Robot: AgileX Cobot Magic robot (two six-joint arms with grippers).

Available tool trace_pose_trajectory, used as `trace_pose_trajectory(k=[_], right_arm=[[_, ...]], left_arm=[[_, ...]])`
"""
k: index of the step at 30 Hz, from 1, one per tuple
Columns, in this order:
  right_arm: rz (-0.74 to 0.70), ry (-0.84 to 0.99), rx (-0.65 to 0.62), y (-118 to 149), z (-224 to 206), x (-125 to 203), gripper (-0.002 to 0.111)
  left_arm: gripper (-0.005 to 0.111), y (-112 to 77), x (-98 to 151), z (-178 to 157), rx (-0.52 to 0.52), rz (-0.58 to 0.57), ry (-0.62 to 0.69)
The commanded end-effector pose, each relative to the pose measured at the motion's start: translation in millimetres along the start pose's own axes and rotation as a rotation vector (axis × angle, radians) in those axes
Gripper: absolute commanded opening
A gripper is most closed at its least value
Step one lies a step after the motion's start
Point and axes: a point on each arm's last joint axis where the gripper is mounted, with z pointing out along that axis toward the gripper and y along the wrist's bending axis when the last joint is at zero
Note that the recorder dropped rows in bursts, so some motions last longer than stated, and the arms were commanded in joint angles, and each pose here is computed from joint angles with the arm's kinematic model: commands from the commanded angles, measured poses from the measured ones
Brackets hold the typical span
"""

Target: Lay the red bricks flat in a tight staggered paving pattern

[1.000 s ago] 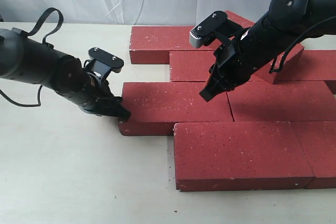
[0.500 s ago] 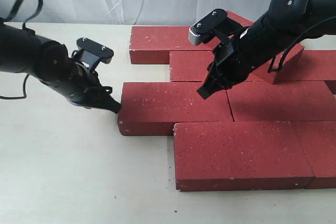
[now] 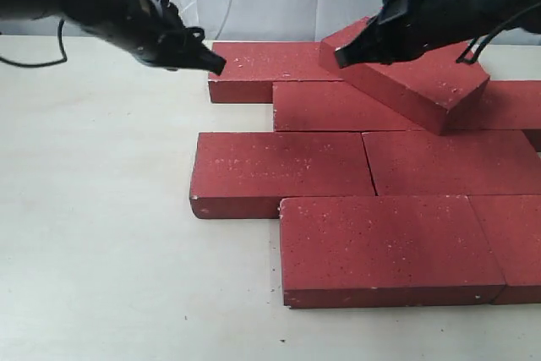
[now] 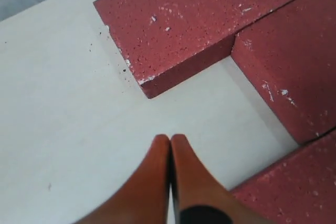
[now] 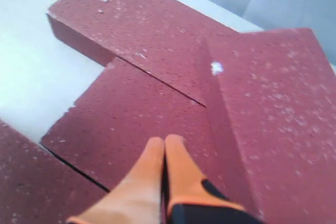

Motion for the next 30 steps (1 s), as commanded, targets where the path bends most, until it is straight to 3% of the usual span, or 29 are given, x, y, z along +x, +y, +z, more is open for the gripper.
trace_pose_trajectory(k=[1, 3, 5, 7, 10, 13, 15, 18, 21, 24, 27, 28, 30], right_arm=[[0.195, 0.129, 0.053, -63.6, -28.4, 6.0, -0.001], [0.269, 0.244, 0.12, -95.5, -43.9, 20.7, -0.001], [0.294, 0.3, 0.221, -119.5, -54.1, 34.1, -0.001], [0.295, 0.245, 0.315, -137.3, -55.6, 35.7, -0.001], [0.279, 0.167, 0.356, -151.2, -43.7, 27.0, -0.001], [0.199, 0.301, 0.277, -177.1, -16.3, 1.5, -0.001], [0.211, 0.33, 0.212, -199.3, -11.6, -14.3, -0.001], [0.207, 0.223, -0.066, -220.2, 4.8, -29.0, -0.001], [0.194, 0.201, -0.099, -227.2, 35.0, -23.5, 0.001], [0.191, 0.214, -0.125, -223.4, 58.0, -17.7, 0.022], [0.188, 0.211, -0.17, -216.5, 74.3, -14.0, 0.063], [0.184, 0.215, -0.174, -215.6, 77.1, -12.6, 0.072], [0.181, 0.223, -0.184, -211.7, 82.7, -11.7, 0.071]], left_arm=[[0.0, 5.4, -36.3, 6.0, -0.002, 0.058, 0.019], [0.0, 7.6, -62.5, 12.2, -0.006, 0.125, -0.02], [0.0, 13.4, -74.4, 24.7, -0.002, 0.202, 0.034], [0.0, 21.6, -76.0, 37.6, 0.013, 0.181, 0.097], [0.0, 22.5, -73.0, 49.4, 0.048, 0.14, 0.109], [0.0, 16.7, -50.6, 53.5, 0.124, 0.167, 0.278], [0.0, 12.6, -31.4, 54.7, 0.204, 0.124, 0.341], [0.0, 13.3, 6.5, 52.3, 0.265, 0.072, 0.354], [0.0, 16.1, 33.3, 36.6, 0.213, 0.031, 0.303], [0.0, 14.2, 50.0, 21.0, 0.184, 0.015, 0.275], [0.0, 13.0, 61.9, 7.4, 0.158, 0.01, 0.248], [0.0, 13.2, 65.4, 4.4, 0.145, 0.008, 0.231], [0.0, 14.6, 70.3, 1.4, 0.111, 0.015, 0.194]])
